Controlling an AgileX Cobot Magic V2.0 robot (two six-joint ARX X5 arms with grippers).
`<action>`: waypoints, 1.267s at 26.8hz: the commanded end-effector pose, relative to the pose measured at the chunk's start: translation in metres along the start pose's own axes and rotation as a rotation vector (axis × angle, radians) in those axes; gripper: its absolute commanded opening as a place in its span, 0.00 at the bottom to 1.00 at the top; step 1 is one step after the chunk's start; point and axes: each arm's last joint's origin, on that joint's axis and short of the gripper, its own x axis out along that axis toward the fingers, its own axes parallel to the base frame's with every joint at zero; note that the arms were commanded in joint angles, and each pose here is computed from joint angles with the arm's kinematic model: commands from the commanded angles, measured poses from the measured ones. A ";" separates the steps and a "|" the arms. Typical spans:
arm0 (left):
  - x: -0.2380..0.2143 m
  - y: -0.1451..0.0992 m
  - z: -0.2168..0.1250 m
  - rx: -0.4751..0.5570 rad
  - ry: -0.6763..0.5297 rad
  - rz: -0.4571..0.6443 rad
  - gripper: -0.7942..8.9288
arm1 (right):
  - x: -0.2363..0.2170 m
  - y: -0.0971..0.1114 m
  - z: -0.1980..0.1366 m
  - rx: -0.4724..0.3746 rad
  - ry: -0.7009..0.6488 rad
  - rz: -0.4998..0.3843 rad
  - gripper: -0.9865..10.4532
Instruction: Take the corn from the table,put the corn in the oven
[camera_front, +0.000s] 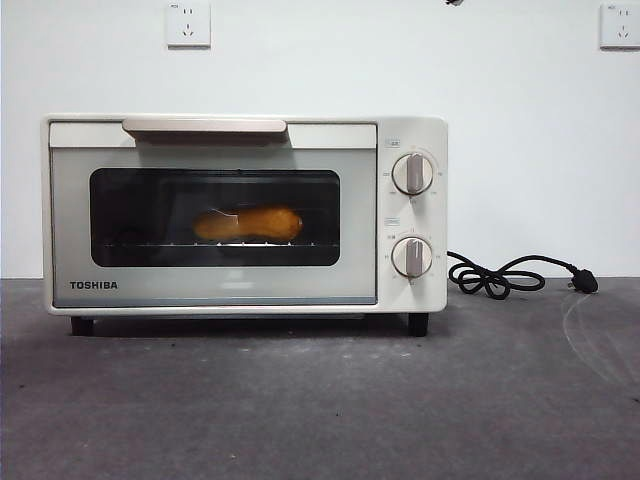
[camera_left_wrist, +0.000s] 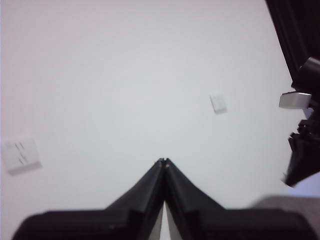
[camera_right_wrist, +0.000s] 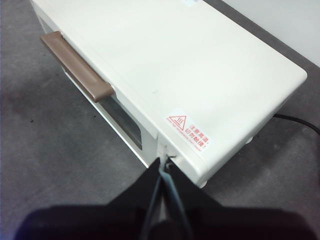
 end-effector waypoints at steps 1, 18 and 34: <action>-0.013 -0.008 -0.019 0.026 -0.038 0.034 0.08 | 0.002 -0.001 0.001 0.001 -0.001 -0.001 0.09; -0.053 -0.024 -0.103 -0.086 0.175 0.326 0.08 | 0.002 -0.001 0.001 0.001 -0.001 0.000 0.09; -0.065 -0.030 -0.148 -0.159 0.401 0.369 0.08 | 0.002 -0.001 0.001 0.000 -0.002 -0.001 0.09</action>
